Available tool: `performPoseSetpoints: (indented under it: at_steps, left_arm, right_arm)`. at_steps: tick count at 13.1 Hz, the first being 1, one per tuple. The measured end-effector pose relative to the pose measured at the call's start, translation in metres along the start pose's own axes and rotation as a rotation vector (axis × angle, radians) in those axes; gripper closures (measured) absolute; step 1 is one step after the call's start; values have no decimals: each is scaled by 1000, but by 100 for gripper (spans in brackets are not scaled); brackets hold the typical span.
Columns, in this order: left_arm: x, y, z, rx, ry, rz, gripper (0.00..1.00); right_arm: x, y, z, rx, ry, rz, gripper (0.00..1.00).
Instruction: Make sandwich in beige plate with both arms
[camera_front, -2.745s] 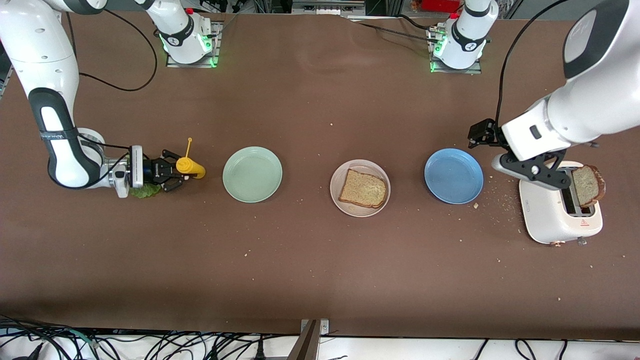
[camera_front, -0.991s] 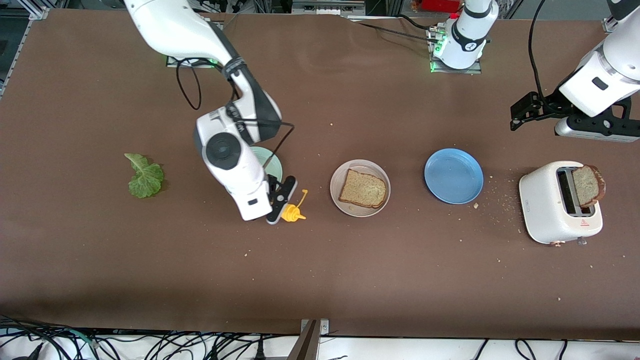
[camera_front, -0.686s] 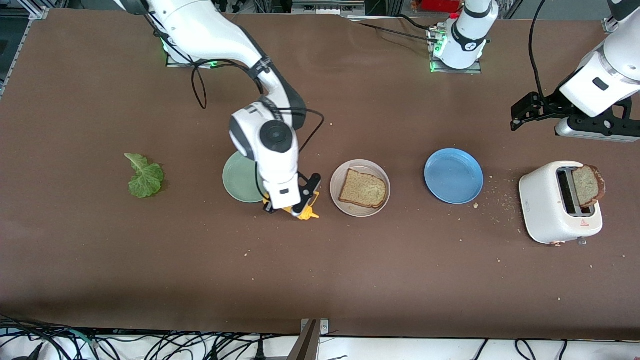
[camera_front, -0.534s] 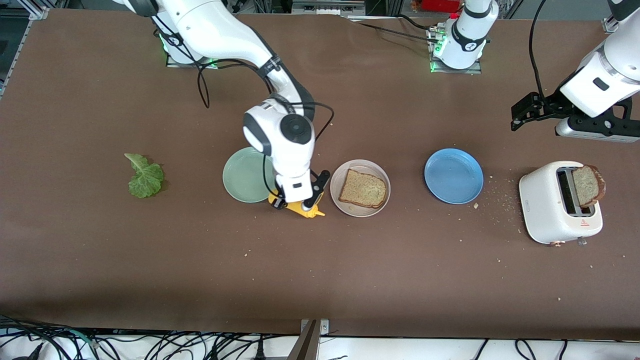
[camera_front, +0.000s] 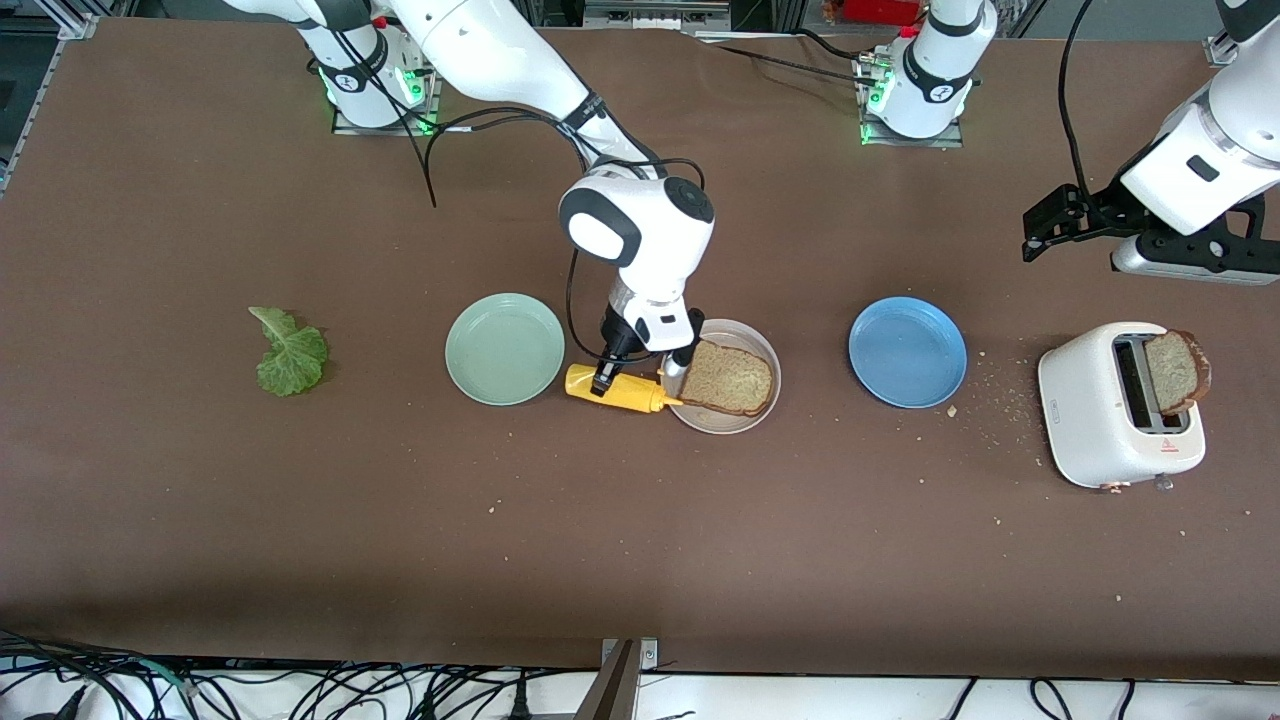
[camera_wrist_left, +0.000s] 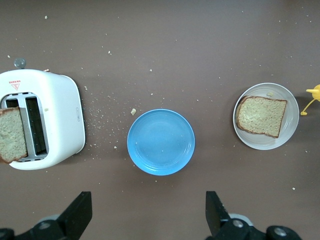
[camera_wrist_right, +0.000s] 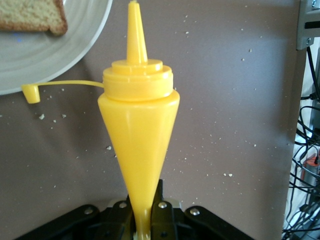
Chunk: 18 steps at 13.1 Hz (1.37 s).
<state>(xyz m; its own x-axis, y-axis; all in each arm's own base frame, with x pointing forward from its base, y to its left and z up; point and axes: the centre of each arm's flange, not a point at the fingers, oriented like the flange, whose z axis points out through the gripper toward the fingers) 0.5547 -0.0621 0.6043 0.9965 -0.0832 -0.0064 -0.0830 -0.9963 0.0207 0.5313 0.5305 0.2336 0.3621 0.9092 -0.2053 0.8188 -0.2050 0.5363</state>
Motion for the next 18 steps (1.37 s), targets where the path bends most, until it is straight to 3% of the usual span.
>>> performPoseSetpoints:
  at_steps: [3, 6, 12, 15, 16, 18]
  left_arm:
    - [0, 0, 0, 0, -1, 0, 0]
    - [0, 0, 0, 0, -1, 0, 0]
    - [0, 0, 0, 0, -1, 0, 0]
    - [0, 0, 0, 0, -2, 0, 0]
    - [0, 0, 0, 0, -2, 0, 0]
    - [0, 0, 0, 0, -2, 0, 0]
  right_arm:
    - [0, -7, 6, -72, -39, -58, 88]
    - [5, -22, 4, -107, -62, -99, 88]
    - [16, -55, -3, -118, -58, -148, 88]
    - [13, -42, -1, -129, -64, -126, 88]
    - [10, -26, -2, -123, -63, -92, 88]
    - [-3, 16, -8, -52, -49, 1, 88]
